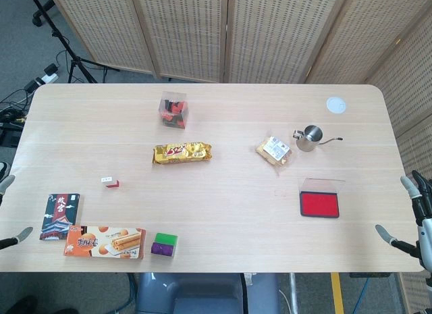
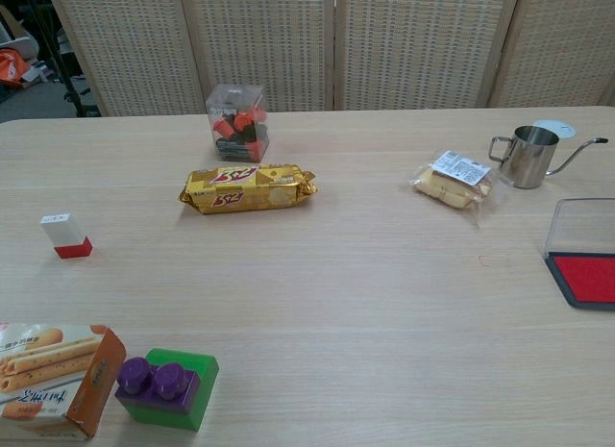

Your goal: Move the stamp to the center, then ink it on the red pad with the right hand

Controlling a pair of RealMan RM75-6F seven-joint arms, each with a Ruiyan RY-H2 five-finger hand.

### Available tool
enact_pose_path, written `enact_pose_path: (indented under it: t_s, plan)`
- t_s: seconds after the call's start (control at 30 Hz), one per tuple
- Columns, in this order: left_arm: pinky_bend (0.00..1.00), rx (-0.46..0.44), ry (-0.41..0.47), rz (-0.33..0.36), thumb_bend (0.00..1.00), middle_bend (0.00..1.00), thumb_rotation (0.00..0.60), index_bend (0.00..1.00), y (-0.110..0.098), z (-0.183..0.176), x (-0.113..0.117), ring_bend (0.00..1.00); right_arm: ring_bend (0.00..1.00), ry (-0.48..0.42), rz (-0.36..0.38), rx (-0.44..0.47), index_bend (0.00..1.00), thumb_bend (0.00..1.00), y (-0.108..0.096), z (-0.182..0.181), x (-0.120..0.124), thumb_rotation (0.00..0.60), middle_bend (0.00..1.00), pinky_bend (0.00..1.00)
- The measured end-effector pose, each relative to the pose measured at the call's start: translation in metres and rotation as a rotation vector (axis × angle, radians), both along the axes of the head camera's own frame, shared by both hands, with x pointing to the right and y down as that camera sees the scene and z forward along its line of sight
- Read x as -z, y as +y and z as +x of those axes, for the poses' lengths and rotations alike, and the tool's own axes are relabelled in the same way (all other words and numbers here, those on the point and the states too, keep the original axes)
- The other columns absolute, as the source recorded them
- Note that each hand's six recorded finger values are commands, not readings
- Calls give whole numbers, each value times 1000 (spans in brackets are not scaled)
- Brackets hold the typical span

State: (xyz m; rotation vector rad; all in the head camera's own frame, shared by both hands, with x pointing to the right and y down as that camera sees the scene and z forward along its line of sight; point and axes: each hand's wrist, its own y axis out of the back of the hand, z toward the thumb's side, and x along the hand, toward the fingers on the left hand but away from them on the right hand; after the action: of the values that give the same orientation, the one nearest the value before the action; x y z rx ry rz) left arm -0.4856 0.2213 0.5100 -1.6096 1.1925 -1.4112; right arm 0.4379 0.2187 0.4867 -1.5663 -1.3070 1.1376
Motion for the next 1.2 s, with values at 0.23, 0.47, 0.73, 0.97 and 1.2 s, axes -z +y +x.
enact_pose_path:
  t_s: [0.23, 0.47, 0.73, 0.97, 1.2]
  plan:
    - [0, -1, 0, -1, 13, 0, 600, 0, 2, 0, 1, 0, 0, -1, 1, -1, 0, 0, 1, 1, 1, 600, 0, 0]
    - [0, -3, -6, 5, 16, 0, 600, 0, 3, 0, 2, 0, 0, 21, 5, -8, 0, 0, 2, 4, 2, 600, 0, 0]
    - [0, -22, -32, 3, 27, 5, 600, 0, 0, 5, -4, 0, 0, 175, -80, -47, 0, 0, 6, 10, -6, 600, 0, 0]
    - [624, -19, -15, -51, 48, 819, 600, 0, -5, 3, -18, 791, 0, 168, -136, -61, 0, 0, 3, 11, -12, 600, 0, 0]
    - [905, 45, 40, -78, 49, 995, 600, 127, -30, 1, -50, 1000, 0, 161, -165, -58, 0, 0, 2, 11, -18, 600, 0, 0]
